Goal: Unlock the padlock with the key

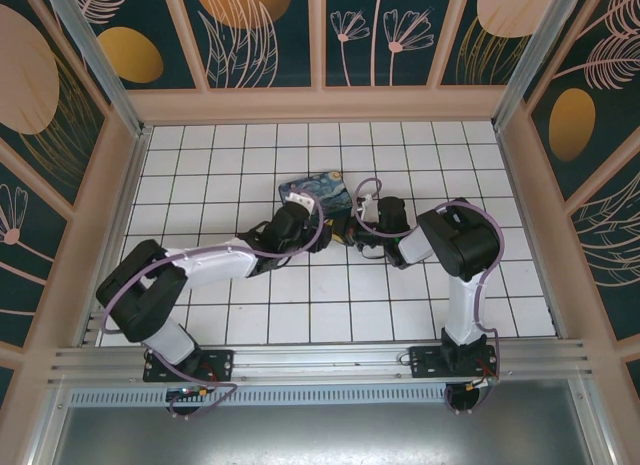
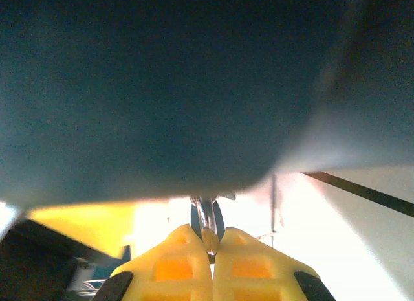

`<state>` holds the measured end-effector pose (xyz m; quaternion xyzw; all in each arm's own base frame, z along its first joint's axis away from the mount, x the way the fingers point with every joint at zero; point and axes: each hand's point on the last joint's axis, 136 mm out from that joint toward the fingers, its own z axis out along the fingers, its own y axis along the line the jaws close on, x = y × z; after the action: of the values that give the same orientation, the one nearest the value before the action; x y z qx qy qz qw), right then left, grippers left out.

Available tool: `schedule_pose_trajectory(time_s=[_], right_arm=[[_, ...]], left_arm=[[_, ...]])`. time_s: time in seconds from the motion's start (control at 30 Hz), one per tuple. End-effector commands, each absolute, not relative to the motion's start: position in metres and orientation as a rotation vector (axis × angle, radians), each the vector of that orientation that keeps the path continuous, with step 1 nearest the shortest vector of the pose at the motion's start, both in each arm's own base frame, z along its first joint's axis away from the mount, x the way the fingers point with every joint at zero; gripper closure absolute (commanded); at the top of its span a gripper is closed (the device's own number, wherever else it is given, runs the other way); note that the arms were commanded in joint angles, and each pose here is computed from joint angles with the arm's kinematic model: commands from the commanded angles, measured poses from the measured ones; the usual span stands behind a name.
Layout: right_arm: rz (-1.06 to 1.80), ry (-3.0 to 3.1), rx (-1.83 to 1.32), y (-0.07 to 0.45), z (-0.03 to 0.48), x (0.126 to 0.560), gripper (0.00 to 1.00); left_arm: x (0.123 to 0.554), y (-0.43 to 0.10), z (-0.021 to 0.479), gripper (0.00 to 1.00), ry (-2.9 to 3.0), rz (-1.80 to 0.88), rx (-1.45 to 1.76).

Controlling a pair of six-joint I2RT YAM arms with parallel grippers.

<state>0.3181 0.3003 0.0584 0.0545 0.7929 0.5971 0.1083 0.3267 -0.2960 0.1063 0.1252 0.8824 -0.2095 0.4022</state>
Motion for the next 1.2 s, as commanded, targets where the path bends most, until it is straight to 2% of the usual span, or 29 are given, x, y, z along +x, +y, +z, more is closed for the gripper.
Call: schedule_pose_trajectory(time_s=[0.0,0.17,0.4,0.7,1.17], right_arm=[[1.705,2.433,0.035,0.298,0.041,0.302,1.00],[1.512,2.547,-0.047,0.289,0.023,0.302,1.00],[1.456,2.576,-0.067,0.284,0.016,0.300,1.00],[1.450,2.560,-0.079,0.279,0.015,0.301,1.00],[1.479,2.485,-0.095,0.279,0.041,0.308,1.00]], left_arm=[[0.343,-0.297,0.157,0.27,2.167,-0.655,0.203],[0.352,-0.292,0.167,0.26,2.192,-0.649,0.160],[0.360,-0.294,0.162,0.24,2.221,-0.628,0.147],[0.371,-0.272,0.117,0.23,2.367,-0.366,0.142],[0.369,-0.253,0.064,0.24,2.511,-0.169,0.166]])
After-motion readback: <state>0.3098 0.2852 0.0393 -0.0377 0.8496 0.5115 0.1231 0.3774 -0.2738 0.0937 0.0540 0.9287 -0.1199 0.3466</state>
